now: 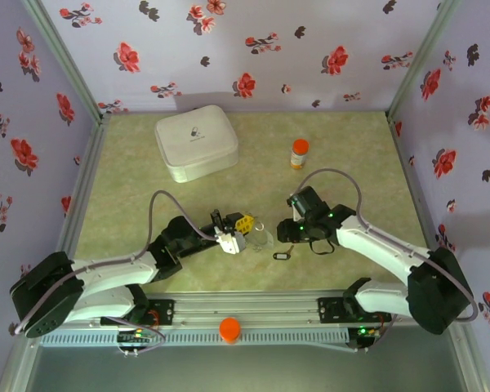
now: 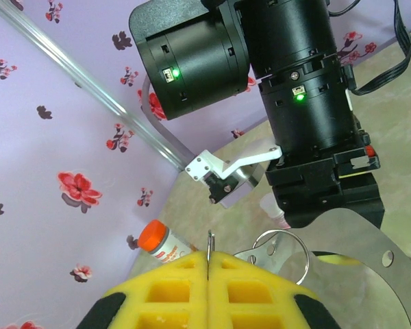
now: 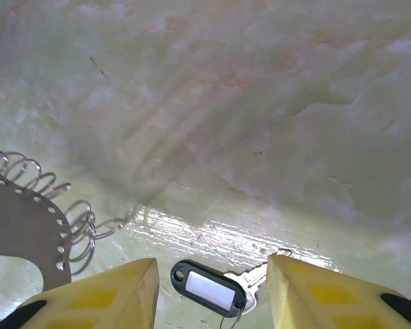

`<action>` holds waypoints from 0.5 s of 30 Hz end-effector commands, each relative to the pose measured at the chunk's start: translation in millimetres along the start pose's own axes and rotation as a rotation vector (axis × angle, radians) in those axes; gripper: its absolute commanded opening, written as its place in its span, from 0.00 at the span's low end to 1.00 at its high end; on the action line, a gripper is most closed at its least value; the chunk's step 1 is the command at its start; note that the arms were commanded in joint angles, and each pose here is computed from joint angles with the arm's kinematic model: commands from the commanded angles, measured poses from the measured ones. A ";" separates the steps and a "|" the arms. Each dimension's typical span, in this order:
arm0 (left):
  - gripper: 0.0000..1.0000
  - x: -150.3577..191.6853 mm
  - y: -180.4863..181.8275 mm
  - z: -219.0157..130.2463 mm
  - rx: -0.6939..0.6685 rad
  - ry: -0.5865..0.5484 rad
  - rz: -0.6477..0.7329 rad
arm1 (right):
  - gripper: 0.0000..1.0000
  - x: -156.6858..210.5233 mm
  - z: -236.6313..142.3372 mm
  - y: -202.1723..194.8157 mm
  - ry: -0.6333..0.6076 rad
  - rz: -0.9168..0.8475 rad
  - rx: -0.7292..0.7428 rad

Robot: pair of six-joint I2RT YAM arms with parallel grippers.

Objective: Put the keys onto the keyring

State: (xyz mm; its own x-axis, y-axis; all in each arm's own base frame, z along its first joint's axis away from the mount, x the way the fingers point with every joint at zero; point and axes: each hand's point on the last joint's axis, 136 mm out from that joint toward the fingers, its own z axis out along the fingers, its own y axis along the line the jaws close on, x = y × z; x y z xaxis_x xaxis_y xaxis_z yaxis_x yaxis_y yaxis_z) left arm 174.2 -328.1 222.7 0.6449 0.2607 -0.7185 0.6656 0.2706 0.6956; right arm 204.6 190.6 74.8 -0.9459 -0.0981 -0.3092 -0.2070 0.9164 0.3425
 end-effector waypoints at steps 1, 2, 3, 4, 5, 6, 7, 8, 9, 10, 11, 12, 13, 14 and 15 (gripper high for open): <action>0.00 -11.3 11.7 -3.4 -0.051 -0.027 0.046 | 0.45 -13.3 -2.7 3.4 -0.038 -0.021 -0.001; 0.00 -10.9 11.6 -3.6 -0.052 -0.026 0.046 | 0.45 -13.6 -3.1 3.6 -0.039 -0.023 -0.002; 0.00 -10.5 12.1 -3.7 -0.054 -0.025 0.045 | 0.45 -14.9 -3.7 4.5 -0.042 -0.025 -0.003; 0.00 -10.6 11.9 -3.7 -0.053 -0.025 0.045 | 0.45 -15.5 -3.9 4.9 -0.044 -0.027 -0.005; 0.00 -10.3 11.8 -3.8 -0.054 -0.024 0.046 | 0.45 -16.1 -4.5 5.3 -0.047 -0.029 -0.006; 0.00 -10.4 12.0 -3.8 -0.056 -0.024 0.045 | 0.45 -17.0 -5.0 6.0 -0.051 -0.031 -0.008; 0.00 -9.9 11.7 -3.9 -0.056 -0.023 0.044 | 0.45 -17.6 -5.7 6.4 -0.053 -0.032 -0.010; 0.00 -10.0 12.1 -4.1 -0.057 -0.023 0.045 | 0.45 -18.1 -6.1 7.0 -0.056 -0.034 -0.012; 0.00 -10.2 12.7 -4.2 -0.060 -0.023 0.045 | 0.45 -18.4 -6.8 7.4 -0.058 -0.037 -0.014; 0.00 -9.8 12.9 -4.1 -0.061 -0.022 0.044 | 0.45 -19.0 -7.2 7.6 -0.062 -0.039 -0.015; 0.00 -10.1 13.0 -4.2 -0.061 -0.023 0.044 | 0.45 -19.5 -7.7 7.9 -0.065 -0.040 -0.017; 0.00 -9.8 12.9 -4.1 -0.062 -0.021 0.044 | 0.45 -20.4 -8.9 9.3 -0.070 -0.042 -0.022; 0.00 -9.4 12.8 -4.3 -0.062 -0.020 0.044 | 0.45 -20.9 -9.6 9.6 -0.074 -0.046 -0.024; 0.00 -9.7 13.2 -4.5 -0.064 -0.021 0.044 | 0.45 -22.3 -10.8 10.6 -0.081 -0.049 -0.027; 0.00 -9.6 13.5 -4.5 -0.065 -0.020 0.042 | 0.45 -23.0 -11.8 11.0 -0.086 -0.051 -0.029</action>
State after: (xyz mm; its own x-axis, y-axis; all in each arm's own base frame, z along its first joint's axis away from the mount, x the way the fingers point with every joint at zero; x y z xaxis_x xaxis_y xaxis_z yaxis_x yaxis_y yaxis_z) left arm 176.5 -326.3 223.7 0.6485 0.2737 -0.7103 0.6520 0.2820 0.7039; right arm 210.0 194.8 79.1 -0.9348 -0.1110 -0.3374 -0.2328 0.9088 0.3461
